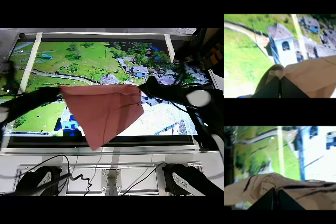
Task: Fold the clothes and pants, and hang the long-sleeved shirts on hangers.
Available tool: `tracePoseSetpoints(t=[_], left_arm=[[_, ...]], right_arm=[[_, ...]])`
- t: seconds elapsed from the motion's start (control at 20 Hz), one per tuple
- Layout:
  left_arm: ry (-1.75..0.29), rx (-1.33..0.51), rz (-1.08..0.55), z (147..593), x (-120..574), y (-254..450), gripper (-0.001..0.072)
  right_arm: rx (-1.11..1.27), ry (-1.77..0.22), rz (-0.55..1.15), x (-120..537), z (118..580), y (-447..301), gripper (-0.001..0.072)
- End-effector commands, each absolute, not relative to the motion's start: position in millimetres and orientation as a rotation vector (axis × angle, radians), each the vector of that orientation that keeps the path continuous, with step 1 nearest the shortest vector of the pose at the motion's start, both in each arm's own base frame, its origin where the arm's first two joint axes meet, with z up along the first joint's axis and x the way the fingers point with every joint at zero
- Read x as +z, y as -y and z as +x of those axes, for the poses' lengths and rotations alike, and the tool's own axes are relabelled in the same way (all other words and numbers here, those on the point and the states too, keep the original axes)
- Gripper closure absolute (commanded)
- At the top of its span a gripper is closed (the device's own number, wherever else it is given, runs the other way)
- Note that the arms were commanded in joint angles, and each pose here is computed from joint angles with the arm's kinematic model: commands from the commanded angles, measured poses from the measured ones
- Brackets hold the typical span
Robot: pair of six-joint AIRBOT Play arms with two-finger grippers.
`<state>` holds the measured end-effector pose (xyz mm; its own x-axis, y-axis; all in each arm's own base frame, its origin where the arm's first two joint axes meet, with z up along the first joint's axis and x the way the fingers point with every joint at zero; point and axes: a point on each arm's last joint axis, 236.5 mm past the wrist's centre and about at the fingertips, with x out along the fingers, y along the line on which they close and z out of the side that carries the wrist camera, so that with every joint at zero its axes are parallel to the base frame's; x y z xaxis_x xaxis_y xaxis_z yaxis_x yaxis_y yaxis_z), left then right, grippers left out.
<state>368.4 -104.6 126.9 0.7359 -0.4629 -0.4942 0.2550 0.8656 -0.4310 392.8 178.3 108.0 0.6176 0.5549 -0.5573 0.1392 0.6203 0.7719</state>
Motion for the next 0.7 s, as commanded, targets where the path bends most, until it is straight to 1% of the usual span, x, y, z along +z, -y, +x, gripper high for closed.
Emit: tracePoseSetpoints(t=[0.0, 0.1, 0.2, 0.3, 0.4, 0.45, 0.55, 0.65], left_arm=[[-0.785, -0.460, -0.443, 390.4, 57.1, 153.1, 0.0704], [-0.854, -0.522, -0.413, 374.6, 43.8, 179.3, 0.0705], [-0.916, -0.549, -0.428, 358.5, 40.3, 192.0, 0.0705], [-1.006, -0.574, -0.435, 337.5, 34.5, 197.2, 0.0705], [-1.175, -0.613, -0.486, 301.0, 26.1, 206.6, 0.0704], [-1.259, -0.655, -0.480, 279.1, 23.3, 211.9, 0.0704], [-1.385, -0.724, -0.429, 243.9, 17.4, 216.7, 0.0704], [-1.456, -0.687, -0.387, 229.1, 4.9, 214.7, 0.0704]], right_arm=[[0.134, -0.918, 0.940, 37.9, 435.0, -167.2, 0.0687], [0.134, -0.913, 0.888, 36.0, 441.9, -164.4, 0.0687], [0.135, -0.922, 0.743, 37.0, 441.8, -152.4, 0.0687], [0.103, -1.009, 0.596, 30.5, 430.0, -126.7, 0.0687], [0.082, -1.136, 0.445, 22.3, 407.7, -92.2, 0.0687], [0.087, -1.212, 0.393, 19.3, 392.4, -79.3, 0.0687], [0.113, -1.366, 0.312, 12.5, 357.5, -62.3, 0.0687], [0.114, -1.481, 0.262, 3.5, 330.4, -53.6, 0.0687]])
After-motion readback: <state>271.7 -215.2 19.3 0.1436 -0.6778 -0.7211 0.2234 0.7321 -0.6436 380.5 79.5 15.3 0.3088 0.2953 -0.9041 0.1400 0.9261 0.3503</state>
